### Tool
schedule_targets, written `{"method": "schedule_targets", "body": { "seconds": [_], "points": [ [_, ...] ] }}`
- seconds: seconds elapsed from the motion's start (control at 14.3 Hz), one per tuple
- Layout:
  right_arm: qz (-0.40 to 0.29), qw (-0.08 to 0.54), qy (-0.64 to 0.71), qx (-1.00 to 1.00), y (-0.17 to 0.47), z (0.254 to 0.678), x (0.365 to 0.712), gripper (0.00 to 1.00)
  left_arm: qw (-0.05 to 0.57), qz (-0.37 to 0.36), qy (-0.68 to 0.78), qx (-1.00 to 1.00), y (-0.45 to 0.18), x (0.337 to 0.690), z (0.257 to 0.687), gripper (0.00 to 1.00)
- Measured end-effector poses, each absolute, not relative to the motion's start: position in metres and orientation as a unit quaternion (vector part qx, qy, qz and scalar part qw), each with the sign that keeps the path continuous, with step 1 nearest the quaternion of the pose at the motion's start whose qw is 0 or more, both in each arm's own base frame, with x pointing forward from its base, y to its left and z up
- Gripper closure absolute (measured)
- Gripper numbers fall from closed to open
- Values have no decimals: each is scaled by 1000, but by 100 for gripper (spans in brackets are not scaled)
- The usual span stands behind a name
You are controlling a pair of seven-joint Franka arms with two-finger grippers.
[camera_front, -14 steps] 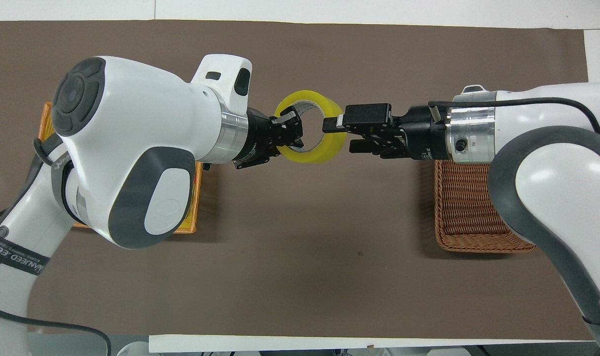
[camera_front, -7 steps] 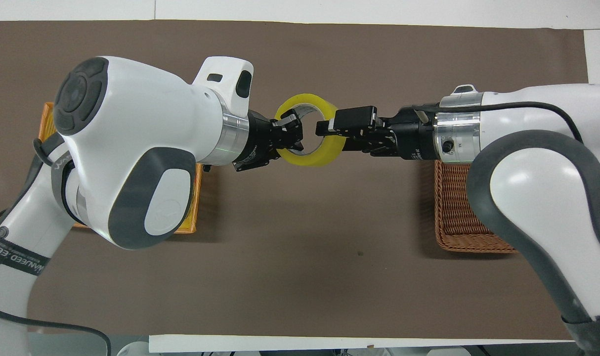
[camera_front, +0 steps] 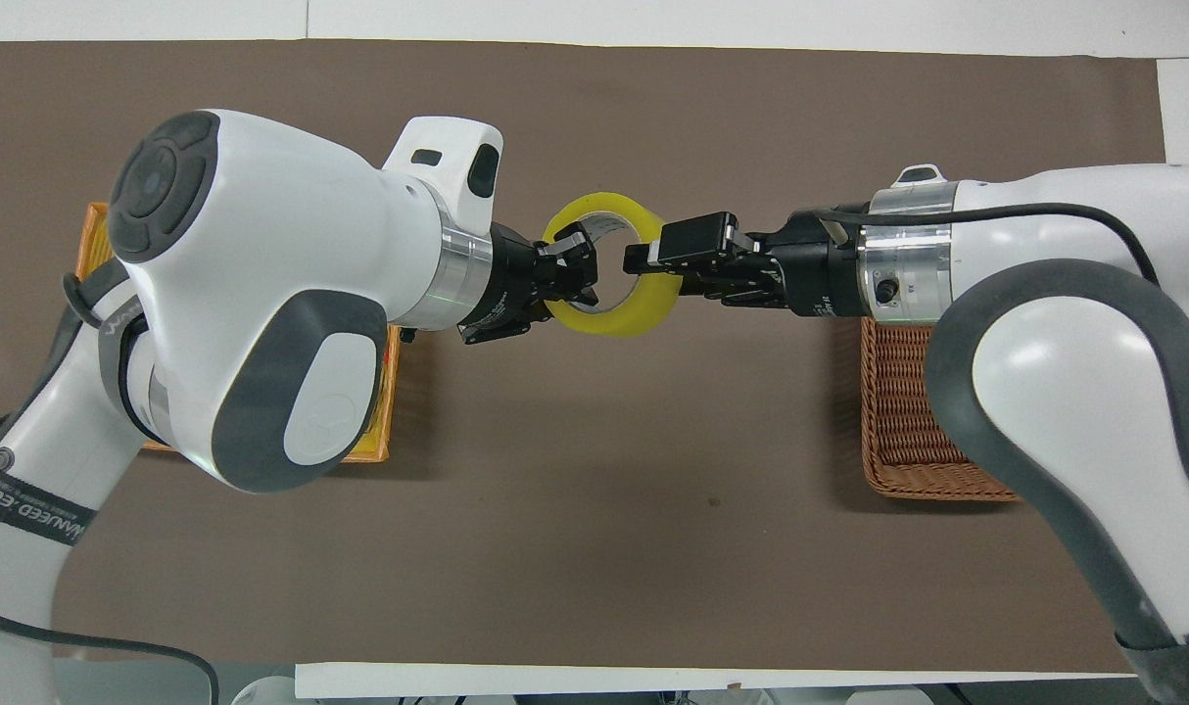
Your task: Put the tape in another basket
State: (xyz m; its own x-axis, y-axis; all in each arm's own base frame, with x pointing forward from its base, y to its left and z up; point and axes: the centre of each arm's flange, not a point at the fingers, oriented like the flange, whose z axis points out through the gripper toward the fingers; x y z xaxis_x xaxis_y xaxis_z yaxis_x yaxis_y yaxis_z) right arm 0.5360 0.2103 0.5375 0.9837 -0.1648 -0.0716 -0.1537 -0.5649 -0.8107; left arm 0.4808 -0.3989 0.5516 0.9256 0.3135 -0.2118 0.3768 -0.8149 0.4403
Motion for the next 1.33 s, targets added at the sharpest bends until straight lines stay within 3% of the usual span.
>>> {"method": "schedule_targets", "body": {
  "seconds": [0.35, 0.42, 0.84, 0.98, 1.33],
  "points": [
    [-6, 458, 90, -884, 210, 538, 536, 43, 244, -65, 182, 950, -399, 481, 552, 78],
    [-4, 457, 94, -884, 209, 536, 537, 44, 246, -63, 181, 950, -399, 480, 555, 74],
    [1, 446, 104, -889, 195, 526, 543, 44, 249, -56, 194, 947, -361, 482, 595, 4],
    [7, 426, 102, -899, 166, 520, 547, 44, 239, -52, 208, 947, -333, 491, 605, 0],
    [15, 399, 115, -909, 48, 498, 549, 45, 146, -30, 256, 955, -205, 528, 609, 0]
  ]
}}
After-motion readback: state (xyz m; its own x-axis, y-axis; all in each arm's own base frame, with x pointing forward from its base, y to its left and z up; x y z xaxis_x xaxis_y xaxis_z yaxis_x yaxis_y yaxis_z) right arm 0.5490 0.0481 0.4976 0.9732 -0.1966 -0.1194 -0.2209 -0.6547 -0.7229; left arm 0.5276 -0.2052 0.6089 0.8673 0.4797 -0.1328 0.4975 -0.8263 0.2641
